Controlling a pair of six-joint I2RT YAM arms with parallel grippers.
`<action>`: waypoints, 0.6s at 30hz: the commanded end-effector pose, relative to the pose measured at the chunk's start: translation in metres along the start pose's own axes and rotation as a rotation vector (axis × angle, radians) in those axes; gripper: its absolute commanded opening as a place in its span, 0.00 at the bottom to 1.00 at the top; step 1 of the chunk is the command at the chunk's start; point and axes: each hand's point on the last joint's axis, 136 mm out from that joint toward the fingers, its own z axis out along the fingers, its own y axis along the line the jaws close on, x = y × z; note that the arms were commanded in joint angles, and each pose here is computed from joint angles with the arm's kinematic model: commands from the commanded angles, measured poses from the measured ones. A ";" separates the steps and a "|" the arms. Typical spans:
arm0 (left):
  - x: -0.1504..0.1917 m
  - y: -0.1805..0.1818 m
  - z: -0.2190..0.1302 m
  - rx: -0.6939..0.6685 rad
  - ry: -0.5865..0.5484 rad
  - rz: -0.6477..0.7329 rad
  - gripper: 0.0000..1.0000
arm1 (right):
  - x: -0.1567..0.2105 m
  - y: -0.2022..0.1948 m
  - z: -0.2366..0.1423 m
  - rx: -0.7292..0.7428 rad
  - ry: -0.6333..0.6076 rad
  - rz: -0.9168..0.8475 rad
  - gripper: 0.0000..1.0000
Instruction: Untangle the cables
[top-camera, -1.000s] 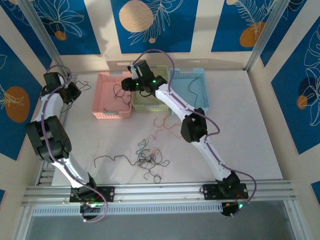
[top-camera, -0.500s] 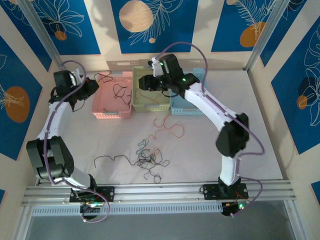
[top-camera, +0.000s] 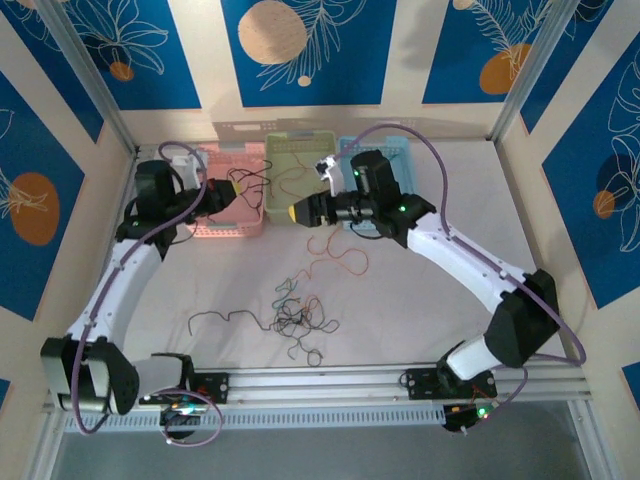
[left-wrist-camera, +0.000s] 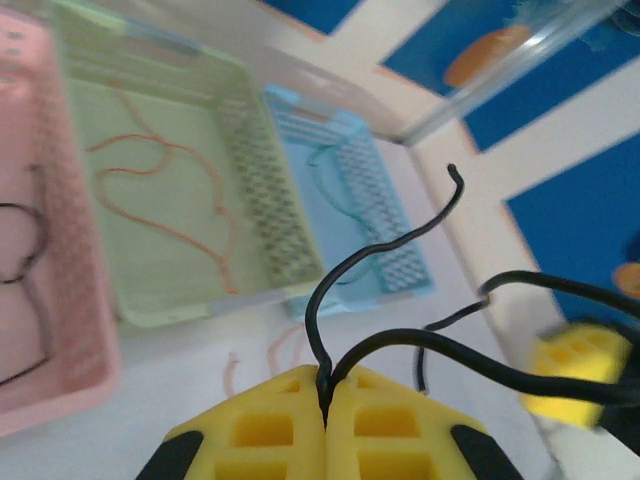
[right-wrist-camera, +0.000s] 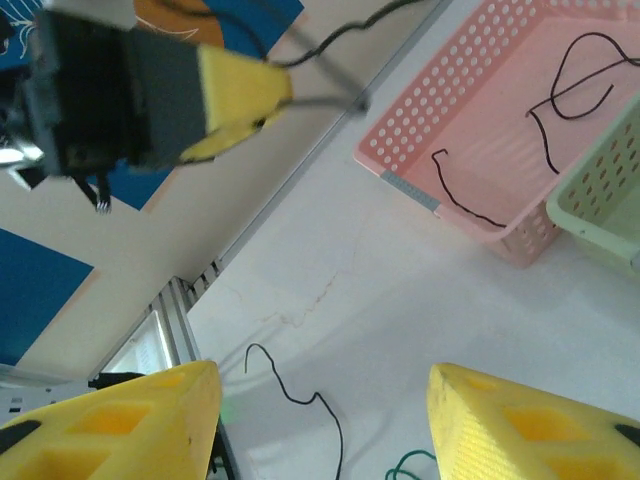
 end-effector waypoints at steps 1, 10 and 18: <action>-0.015 0.059 0.010 -0.289 0.002 -0.003 0.00 | 0.012 0.002 -0.014 0.002 -0.027 0.021 0.57; -0.052 0.153 0.059 -0.580 0.065 -0.040 0.24 | 0.063 -0.015 -0.047 0.108 0.000 0.055 0.57; -0.061 0.153 0.052 -0.591 0.106 -0.045 0.68 | 0.098 -0.027 -0.062 0.155 0.038 0.087 0.61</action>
